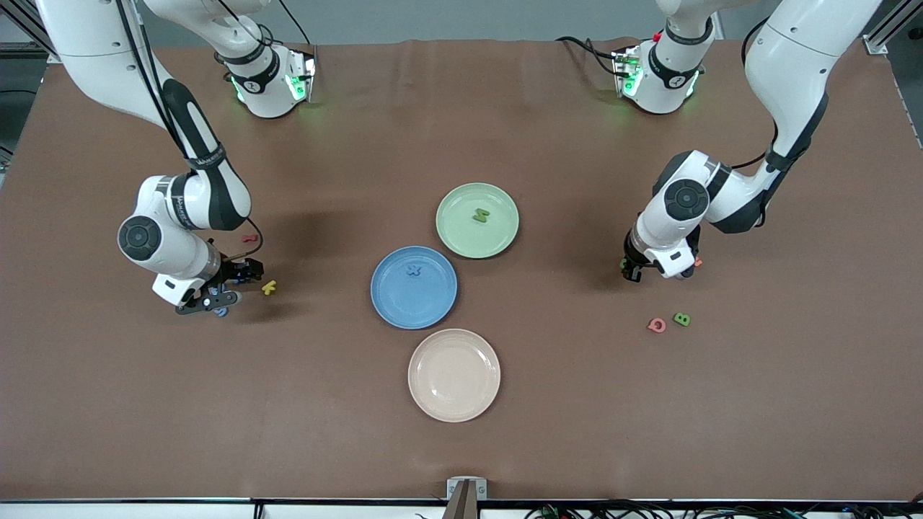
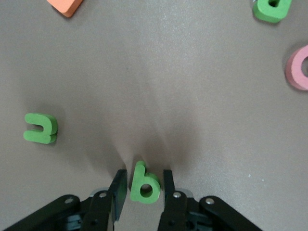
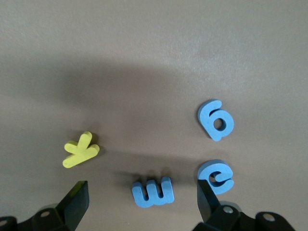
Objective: Sort letters by color into matching plates
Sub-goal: 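Grasp green b with the left gripper while the right gripper reaches blue E, then put b on green plate with the left gripper while the right gripper grasps E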
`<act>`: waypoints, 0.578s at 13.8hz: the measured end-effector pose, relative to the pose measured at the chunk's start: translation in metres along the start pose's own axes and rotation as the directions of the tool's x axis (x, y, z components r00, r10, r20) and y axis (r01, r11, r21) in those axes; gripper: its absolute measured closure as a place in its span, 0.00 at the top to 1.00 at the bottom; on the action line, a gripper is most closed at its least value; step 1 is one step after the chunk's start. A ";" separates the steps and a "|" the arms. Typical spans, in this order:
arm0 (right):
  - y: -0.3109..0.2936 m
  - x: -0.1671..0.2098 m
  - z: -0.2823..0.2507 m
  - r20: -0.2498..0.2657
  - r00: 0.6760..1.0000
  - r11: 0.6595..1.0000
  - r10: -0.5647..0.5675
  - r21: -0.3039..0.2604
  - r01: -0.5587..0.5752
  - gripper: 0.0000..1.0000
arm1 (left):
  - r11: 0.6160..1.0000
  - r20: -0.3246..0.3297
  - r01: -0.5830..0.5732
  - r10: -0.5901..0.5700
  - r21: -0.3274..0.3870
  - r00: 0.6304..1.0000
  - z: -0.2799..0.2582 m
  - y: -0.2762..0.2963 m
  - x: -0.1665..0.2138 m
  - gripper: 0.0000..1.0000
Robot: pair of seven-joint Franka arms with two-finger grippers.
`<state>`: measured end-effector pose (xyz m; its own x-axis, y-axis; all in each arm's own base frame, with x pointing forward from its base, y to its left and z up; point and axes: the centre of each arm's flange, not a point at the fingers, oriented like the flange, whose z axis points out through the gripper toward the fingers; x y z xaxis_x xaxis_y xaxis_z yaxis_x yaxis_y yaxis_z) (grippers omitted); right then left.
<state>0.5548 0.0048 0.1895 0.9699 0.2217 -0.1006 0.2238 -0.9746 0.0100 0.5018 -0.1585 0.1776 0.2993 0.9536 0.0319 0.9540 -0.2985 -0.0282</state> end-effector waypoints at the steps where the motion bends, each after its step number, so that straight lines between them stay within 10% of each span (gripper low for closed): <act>1: 0.000 -0.002 0.003 0.000 1.000 1.000 0.000 0.000 0.000 1.00 | 1.000 0.000 0.000 0.000 -0.003 1.000 -0.001 0.001 0.000 0.27; 8: -0.003 -0.008 0.016 -0.003 1.000 1.000 -0.004 -0.001 0.004 1.00 | 0.998 0.011 -0.029 0.029 -0.052 1.000 -0.020 0.018 -0.018 0.28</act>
<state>0.5447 0.0057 0.1747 0.9692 0.2260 -0.0981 0.2281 -0.9736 0.0105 0.5135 -0.1817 0.1967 0.3268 0.9449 0.0200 0.9447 -0.3272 0.0229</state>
